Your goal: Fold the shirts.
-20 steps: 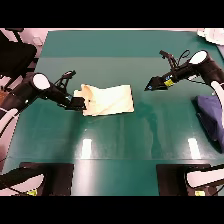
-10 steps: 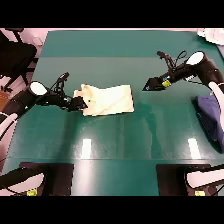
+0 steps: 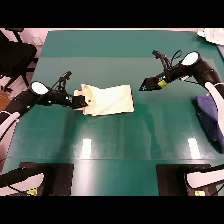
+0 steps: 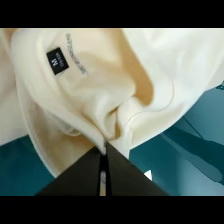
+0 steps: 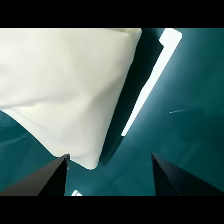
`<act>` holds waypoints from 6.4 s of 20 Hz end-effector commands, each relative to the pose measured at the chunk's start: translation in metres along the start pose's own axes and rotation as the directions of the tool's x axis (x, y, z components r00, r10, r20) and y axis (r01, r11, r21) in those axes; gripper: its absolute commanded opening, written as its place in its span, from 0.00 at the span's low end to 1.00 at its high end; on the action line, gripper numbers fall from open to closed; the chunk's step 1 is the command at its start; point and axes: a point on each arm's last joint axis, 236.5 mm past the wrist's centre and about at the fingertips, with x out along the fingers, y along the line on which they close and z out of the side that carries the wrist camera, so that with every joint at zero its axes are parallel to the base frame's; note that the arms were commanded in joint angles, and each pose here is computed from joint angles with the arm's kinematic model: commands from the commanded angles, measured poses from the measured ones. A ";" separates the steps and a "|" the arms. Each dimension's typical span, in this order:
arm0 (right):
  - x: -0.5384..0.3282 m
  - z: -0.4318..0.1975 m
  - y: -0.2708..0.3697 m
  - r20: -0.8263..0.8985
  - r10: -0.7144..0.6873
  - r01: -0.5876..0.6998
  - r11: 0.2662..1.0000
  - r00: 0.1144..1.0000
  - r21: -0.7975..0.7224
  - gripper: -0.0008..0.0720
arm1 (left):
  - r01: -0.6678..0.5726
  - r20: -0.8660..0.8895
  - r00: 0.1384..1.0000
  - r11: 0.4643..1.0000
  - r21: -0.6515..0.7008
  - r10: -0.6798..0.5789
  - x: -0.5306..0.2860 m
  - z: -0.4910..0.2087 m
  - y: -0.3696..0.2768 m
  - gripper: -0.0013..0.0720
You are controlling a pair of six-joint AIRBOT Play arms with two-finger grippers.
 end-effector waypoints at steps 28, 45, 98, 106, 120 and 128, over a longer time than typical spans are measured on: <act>0.046 -0.005 0.019 0.010 0.224 -0.220 0.951 0.975 0.219 0.95 | -0.458 0.106 0.881 0.775 0.436 0.461 -0.093 0.059 0.059 0.99; 0.149 -0.003 0.081 0.098 0.386 -0.395 0.847 0.917 0.355 0.96 | -0.528 0.094 0.837 0.749 0.401 0.539 -0.148 0.040 0.051 0.99; -0.401 -0.235 -0.228 -0.005 -0.581 0.129 0.173 0.814 0.976 0.04 | -0.087 -0.085 0.991 0.980 0.180 0.103 -0.112 -0.003 -0.052 0.99; -0.333 -0.312 -0.243 -0.208 -0.491 0.207 -0.056 0.846 0.977 0.04 | -0.069 -0.091 0.992 0.982 0.174 0.086 -0.111 -0.004 -0.056 0.99; -0.331 -0.364 -0.224 -0.378 -0.434 0.286 -0.264 0.818 0.921 1.00 | -0.047 -0.071 0.996 0.985 0.166 0.059 -0.111 0.001 -0.062 0.99; -0.428 -0.316 -0.201 -0.251 -0.792 0.226 -0.146 0.556 0.963 0.91 | -0.043 -0.028 0.998 0.972 0.232 0.051 -0.114 0.012 -0.067 0.99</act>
